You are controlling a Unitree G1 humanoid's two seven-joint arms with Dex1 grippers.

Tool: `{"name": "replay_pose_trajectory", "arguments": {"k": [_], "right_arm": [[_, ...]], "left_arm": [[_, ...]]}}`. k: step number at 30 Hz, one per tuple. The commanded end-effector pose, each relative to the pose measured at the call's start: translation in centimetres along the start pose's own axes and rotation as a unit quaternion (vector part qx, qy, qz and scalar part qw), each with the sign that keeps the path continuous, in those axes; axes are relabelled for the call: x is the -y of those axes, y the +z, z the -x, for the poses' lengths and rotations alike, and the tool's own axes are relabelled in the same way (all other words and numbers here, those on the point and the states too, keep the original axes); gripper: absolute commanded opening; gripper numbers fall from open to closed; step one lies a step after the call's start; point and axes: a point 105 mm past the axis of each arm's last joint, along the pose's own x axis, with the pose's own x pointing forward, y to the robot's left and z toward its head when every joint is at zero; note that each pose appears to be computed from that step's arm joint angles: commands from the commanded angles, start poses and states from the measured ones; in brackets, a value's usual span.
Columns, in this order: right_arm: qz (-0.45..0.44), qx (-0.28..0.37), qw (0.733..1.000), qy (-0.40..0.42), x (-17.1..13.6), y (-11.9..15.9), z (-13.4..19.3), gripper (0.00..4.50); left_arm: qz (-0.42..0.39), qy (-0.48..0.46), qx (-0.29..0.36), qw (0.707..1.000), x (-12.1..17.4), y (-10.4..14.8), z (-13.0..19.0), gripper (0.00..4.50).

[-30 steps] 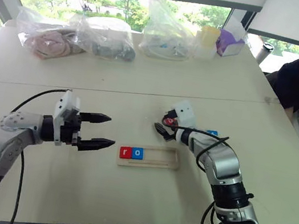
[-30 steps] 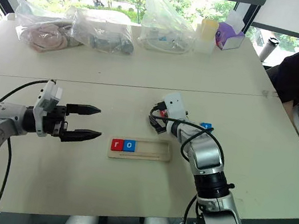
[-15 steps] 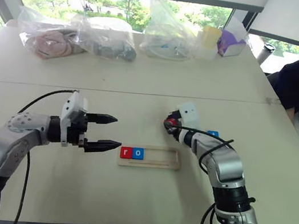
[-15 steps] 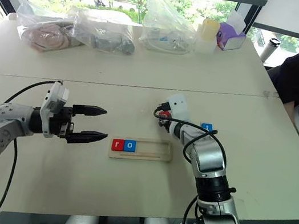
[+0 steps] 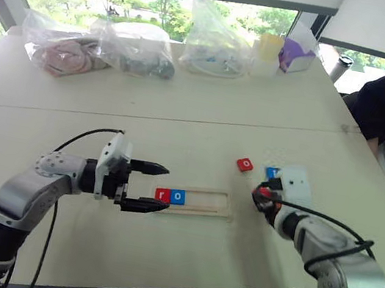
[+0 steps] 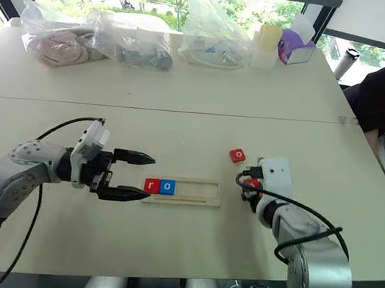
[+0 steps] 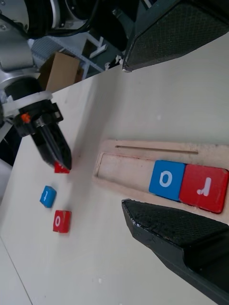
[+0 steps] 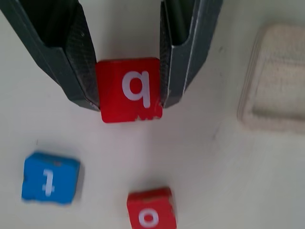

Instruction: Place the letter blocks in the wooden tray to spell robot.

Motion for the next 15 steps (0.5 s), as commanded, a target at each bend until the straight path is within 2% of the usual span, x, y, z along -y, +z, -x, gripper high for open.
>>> {"name": "replay_pose_trajectory", "arguments": {"k": [1,6,8,9,12,13,15], "right_arm": [[-0.011,0.018,1.000,-0.022,0.9,0.2,0.6,1.18],[-0.040,-0.003,0.999,-0.032,1.8,-1.4,-0.2,1.18],[-0.039,0.002,0.999,-0.033,2.2,-1.3,-0.3,2.27],[-0.037,0.006,0.999,-0.033,2.3,-1.1,-0.2,2.61],[-0.016,0.034,0.999,-0.007,2.6,0.7,0.3,4.22],[0.002,0.038,0.999,0.008,2.7,1.2,0.7,4.47],[0.053,0.053,0.996,0.053,2.9,2.5,1.6,4.47]], "left_arm": [[-0.025,-0.007,0.006,1.000,0.2,1.1,-0.4,4.50],[-0.027,-0.008,0.002,1.000,0.0,0.8,-0.3,4.50],[-0.028,-0.009,0.002,1.000,-0.1,0.8,-0.4,4.50],[-0.029,-0.010,0.001,1.000,-0.2,0.8,-0.5,4.50],[-0.032,-0.014,-0.003,0.999,-0.2,0.6,-0.4,4.50],[-0.034,-0.016,-0.006,0.999,-0.3,0.5,-0.4,4.50],[-0.035,-0.017,-0.008,0.999,-0.4,0.0,-0.1,4.50]]}}
